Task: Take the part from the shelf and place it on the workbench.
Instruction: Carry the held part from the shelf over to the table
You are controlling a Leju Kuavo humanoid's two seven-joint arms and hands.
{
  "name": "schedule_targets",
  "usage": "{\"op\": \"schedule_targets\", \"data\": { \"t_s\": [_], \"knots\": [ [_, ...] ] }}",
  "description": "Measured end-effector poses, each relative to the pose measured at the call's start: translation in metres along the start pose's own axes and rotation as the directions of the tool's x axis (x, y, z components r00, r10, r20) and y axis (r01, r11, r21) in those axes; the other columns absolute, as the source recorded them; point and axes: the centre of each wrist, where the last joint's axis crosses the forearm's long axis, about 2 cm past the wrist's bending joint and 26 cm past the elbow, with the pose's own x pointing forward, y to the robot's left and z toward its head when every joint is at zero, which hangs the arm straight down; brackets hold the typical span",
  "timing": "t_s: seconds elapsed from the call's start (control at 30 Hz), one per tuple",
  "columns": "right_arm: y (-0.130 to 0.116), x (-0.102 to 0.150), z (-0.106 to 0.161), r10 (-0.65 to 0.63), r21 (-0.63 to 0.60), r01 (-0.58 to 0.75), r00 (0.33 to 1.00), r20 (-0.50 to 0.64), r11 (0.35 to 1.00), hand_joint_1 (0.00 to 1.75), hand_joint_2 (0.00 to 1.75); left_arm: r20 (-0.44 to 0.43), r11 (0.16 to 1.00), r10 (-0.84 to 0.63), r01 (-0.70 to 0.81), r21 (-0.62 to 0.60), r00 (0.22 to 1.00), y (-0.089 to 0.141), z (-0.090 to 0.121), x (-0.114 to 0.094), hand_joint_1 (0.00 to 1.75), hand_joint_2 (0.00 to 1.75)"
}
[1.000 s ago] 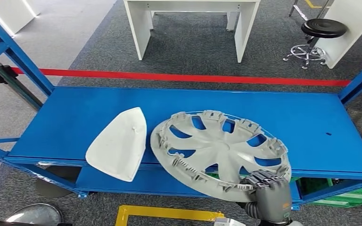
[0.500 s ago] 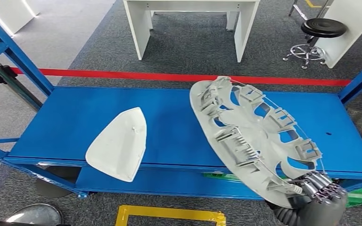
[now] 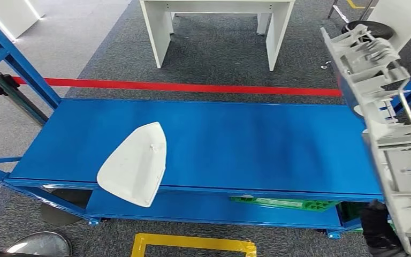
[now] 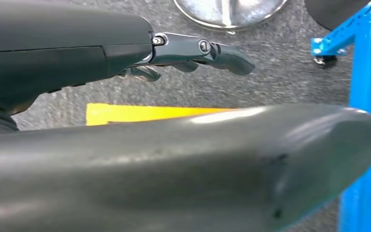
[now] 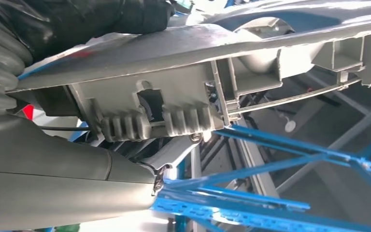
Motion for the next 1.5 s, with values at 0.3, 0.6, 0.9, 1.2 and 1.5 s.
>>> {"op": "schedule_targets", "data": {
  "t_s": [0.3,0.6,0.9,1.2,1.5],
  "knots": [
    [-0.01,0.008,-0.016,-0.015,-0.086,0.018,0.999,0.028,0.996,1.75,1.75,0.037,0.996,0.07,-0.068,-0.056,0.997,-0.002,0.001,-0.001,0.0,0.0],
    [-0.012,0.009,-0.017,-0.013,-0.103,0.015,1.0,0.019,0.995,1.75,1.75,0.034,0.995,0.084,-0.082,-0.057,0.996,-0.005,0.003,-0.002,0.0,0.0],
    [-0.016,0.009,-0.013,-0.02,-0.1,0.019,1.0,-0.01,0.995,1.75,1.75,0.034,0.991,0.12,-0.118,-0.057,0.992,-0.008,0.003,-0.003,0.0,0.0],
    [-0.008,0.006,0.003,0.012,0.0,-0.012,1.0,-0.021,1.0,1.75,1.75,0.029,0.991,0.116,-0.113,-0.075,0.993,-0.011,0.006,-0.004,0.0,0.0],
    [0.001,0.0,0.018,-0.013,0.056,0.017,0.997,-0.07,0.998,1.75,1.75,0.029,0.992,0.114,-0.111,-0.066,0.993,-0.01,0.007,-0.005,0.0,0.0]
  ]
}}
